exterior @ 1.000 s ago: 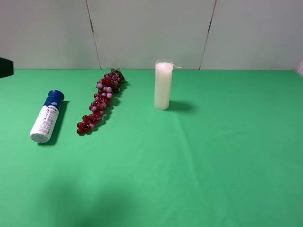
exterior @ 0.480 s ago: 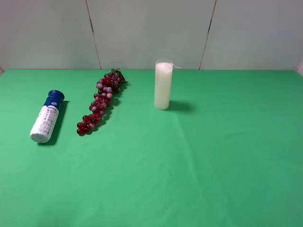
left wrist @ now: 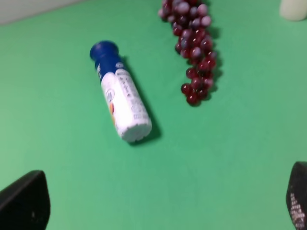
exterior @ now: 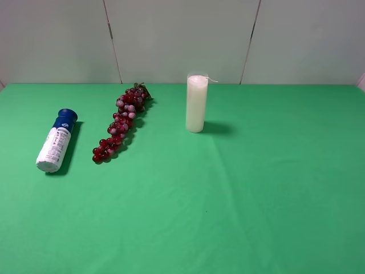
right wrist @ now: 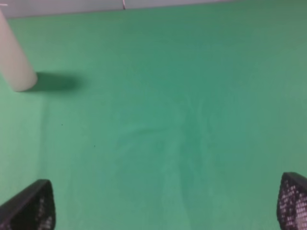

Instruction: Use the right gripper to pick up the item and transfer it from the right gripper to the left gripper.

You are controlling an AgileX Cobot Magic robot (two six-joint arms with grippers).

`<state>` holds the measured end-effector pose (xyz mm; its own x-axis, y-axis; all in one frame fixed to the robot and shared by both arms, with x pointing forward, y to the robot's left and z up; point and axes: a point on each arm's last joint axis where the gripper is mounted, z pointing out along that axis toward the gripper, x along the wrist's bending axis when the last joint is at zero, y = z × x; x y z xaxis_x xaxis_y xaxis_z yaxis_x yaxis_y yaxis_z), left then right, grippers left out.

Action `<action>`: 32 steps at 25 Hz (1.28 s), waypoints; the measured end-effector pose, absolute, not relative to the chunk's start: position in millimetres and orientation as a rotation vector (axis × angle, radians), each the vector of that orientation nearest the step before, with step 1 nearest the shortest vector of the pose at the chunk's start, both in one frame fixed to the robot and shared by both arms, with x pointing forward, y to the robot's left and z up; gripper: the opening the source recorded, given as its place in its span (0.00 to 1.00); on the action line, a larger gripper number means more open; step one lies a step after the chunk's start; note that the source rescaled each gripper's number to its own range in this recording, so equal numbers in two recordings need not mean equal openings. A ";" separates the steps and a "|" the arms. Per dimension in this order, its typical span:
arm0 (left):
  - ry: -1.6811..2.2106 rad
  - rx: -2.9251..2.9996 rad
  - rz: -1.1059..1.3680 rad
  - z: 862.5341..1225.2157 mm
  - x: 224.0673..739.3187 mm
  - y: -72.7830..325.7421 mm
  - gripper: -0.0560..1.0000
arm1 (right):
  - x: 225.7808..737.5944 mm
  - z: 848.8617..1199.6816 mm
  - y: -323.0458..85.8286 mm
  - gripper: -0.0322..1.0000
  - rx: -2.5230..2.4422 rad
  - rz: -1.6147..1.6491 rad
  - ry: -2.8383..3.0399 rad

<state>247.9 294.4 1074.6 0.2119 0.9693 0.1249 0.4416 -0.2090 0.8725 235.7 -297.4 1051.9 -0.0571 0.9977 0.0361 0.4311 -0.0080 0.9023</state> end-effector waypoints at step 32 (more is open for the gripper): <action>1.352 1.693 0.895 1051.7 232.4 294.4 1.00 | 235.7 1051.9 -297.4 1.00 1.518 1.030 1.571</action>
